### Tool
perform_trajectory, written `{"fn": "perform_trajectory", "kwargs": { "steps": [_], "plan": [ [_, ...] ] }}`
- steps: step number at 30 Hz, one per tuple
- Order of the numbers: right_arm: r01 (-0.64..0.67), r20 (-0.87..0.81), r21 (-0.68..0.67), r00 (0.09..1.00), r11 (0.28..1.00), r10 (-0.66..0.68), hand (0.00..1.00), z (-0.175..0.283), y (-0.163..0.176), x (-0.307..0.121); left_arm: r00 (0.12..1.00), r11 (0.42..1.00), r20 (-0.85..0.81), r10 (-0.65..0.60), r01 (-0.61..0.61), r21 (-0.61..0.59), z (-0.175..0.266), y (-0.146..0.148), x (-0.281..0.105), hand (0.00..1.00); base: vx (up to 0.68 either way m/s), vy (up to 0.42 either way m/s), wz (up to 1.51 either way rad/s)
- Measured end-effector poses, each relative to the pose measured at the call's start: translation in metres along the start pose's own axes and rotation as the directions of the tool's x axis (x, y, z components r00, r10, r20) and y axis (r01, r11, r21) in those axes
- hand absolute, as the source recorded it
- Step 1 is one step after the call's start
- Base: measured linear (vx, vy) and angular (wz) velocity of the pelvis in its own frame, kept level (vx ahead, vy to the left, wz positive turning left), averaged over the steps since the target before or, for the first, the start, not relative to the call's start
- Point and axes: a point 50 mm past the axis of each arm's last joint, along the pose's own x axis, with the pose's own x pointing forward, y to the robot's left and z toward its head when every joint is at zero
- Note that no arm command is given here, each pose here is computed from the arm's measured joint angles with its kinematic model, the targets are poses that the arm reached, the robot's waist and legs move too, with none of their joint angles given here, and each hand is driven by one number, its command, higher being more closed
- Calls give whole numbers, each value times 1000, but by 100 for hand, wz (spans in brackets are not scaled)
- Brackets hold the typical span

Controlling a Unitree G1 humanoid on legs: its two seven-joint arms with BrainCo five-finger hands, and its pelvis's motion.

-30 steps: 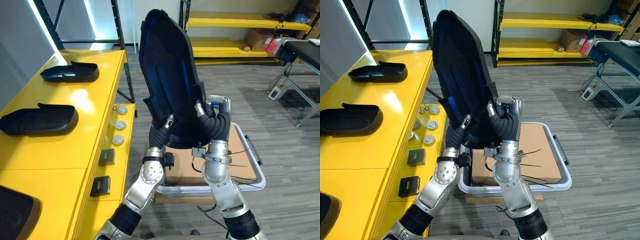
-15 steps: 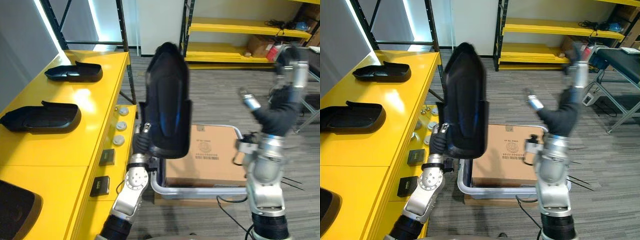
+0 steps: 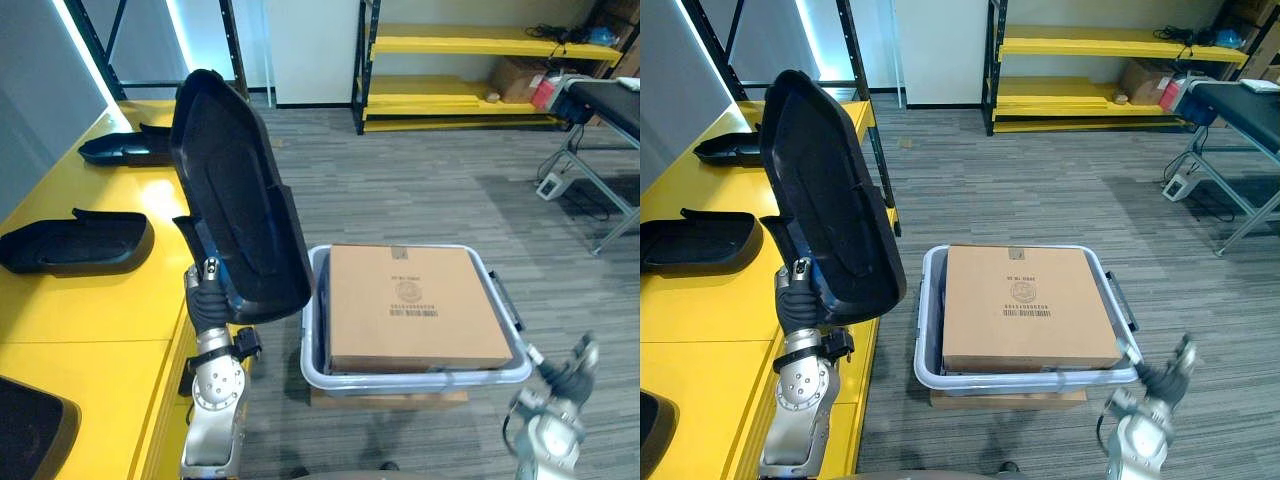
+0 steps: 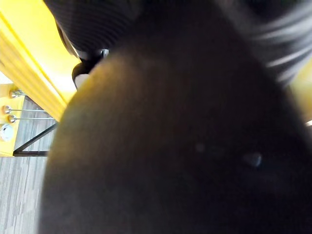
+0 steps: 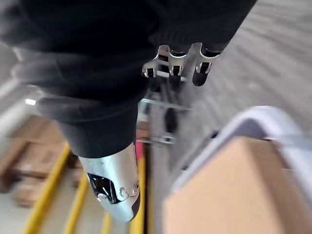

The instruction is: Walk over and take plastic housings, then place them on the shelf

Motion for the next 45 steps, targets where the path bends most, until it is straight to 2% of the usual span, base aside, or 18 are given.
{"fn": "perform_trajectory", "kwargs": {
  "steps": [3,9,13,18,27,31,33,37,41,45],
  "plan": [
    [-91,-210,-52,975,994,78,0,-49,4,-24,1000,1000,-18,-9,9,-8,-2,1,-6,100,-1,-16,19],
    [-289,-437,-68,869,955,232,0,-96,30,-61,999,999,-28,-37,36,-19,-2,-1,-13,100,-19,-54,60],
    [-381,-431,-58,843,923,321,0,-94,52,-65,999,997,12,-52,53,-47,9,-6,-14,100,24,-43,131],
    [-390,-368,-54,864,919,345,0,-78,71,-51,990,991,129,-51,66,-113,37,-11,-12,100,-20,-11,150],
    [-426,-333,-162,873,890,357,0,-66,86,-34,987,986,123,-101,116,-122,28,-21,-8,100,85,65,103],
    [-371,-394,-226,881,901,264,0,-77,68,-32,991,985,76,-107,116,-128,18,-22,-8,100,184,141,47],
    [-362,-451,-270,866,892,215,0,-87,53,-33,986,979,85,-147,157,-128,18,-30,-8,100,213,97,94],
    [-362,-486,-285,853,887,192,0,-96,41,-42,983,978,45,-176,180,-104,6,-36,-7,100,114,-23,87],
    [-342,-535,-302,834,890,140,0,-112,18,-62,970,960,29,-243,245,-133,5,-55,-18,100,53,-122,115],
    [-351,-538,-299,830,887,147,0,-113,12,-66,971,962,25,-237,238,-131,5,-55,-21,100,-47,-145,29]
  ]
}}
